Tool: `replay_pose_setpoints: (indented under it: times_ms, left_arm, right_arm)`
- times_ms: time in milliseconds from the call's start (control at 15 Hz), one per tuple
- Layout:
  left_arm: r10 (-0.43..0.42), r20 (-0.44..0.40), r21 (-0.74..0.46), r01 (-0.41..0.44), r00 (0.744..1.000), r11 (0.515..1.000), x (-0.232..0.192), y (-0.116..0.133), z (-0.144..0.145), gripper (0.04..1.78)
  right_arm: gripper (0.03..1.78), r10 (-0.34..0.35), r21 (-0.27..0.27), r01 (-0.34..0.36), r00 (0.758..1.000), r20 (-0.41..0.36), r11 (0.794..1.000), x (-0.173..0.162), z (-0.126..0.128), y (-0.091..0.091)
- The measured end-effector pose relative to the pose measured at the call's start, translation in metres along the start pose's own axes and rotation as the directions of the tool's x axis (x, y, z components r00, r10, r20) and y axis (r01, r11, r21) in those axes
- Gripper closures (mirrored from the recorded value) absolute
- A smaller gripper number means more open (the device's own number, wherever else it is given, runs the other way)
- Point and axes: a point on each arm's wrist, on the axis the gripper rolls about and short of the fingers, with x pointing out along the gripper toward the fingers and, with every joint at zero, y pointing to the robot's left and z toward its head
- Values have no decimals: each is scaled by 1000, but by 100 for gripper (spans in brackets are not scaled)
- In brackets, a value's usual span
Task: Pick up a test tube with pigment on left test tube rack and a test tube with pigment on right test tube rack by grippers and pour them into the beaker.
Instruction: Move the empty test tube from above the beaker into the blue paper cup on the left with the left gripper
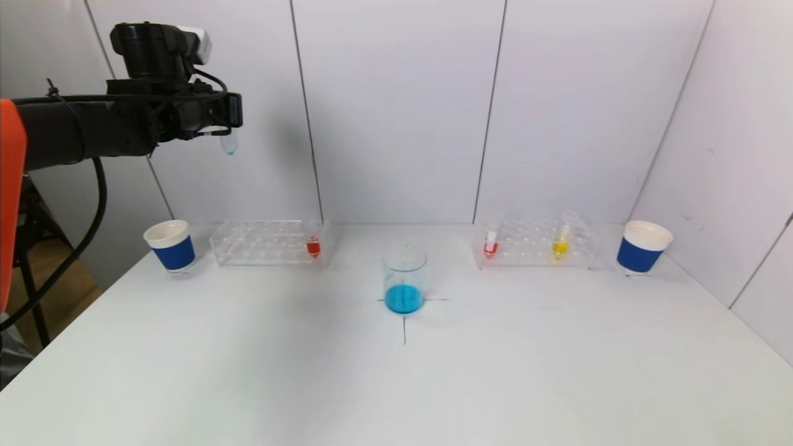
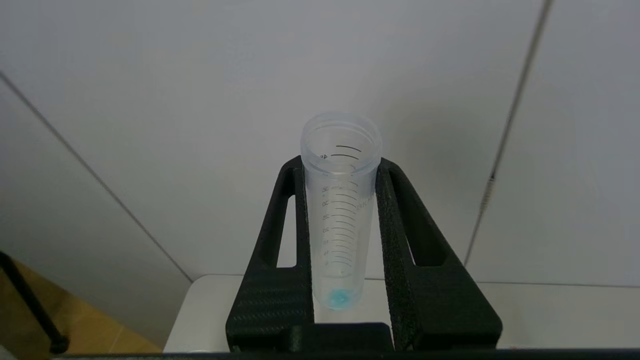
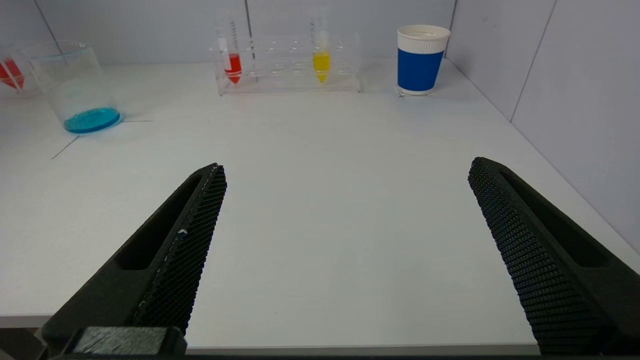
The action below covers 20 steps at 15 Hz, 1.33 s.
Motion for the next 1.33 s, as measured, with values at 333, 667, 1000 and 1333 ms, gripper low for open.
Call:
replay_pose_setpoints:
  times_ms: [333, 667, 1000, 1333]
  left_arm:
    - [121, -50, -16, -122, 991, 992, 7, 56, -19, 140]
    - [185, -102, -42, -190, 978, 981, 9, 86, -48, 140]
    - [228, -75, -39, -231, 971, 972, 5, 101, -73, 140]
    - [240, -78, -39, -243, 968, 969, 0, 109, -102, 140]
  right_arm:
    - [5, 0, 0, 0, 1000, 1, 1000, 0, 0, 0]
    - [5, 0, 0, 0, 1000, 1, 1000, 0, 0, 0]
    - [5, 0, 0, 0, 1000, 1, 1000, 0, 0, 0]
    - [5, 0, 0, 0, 1000, 1, 1000, 0, 0, 0]
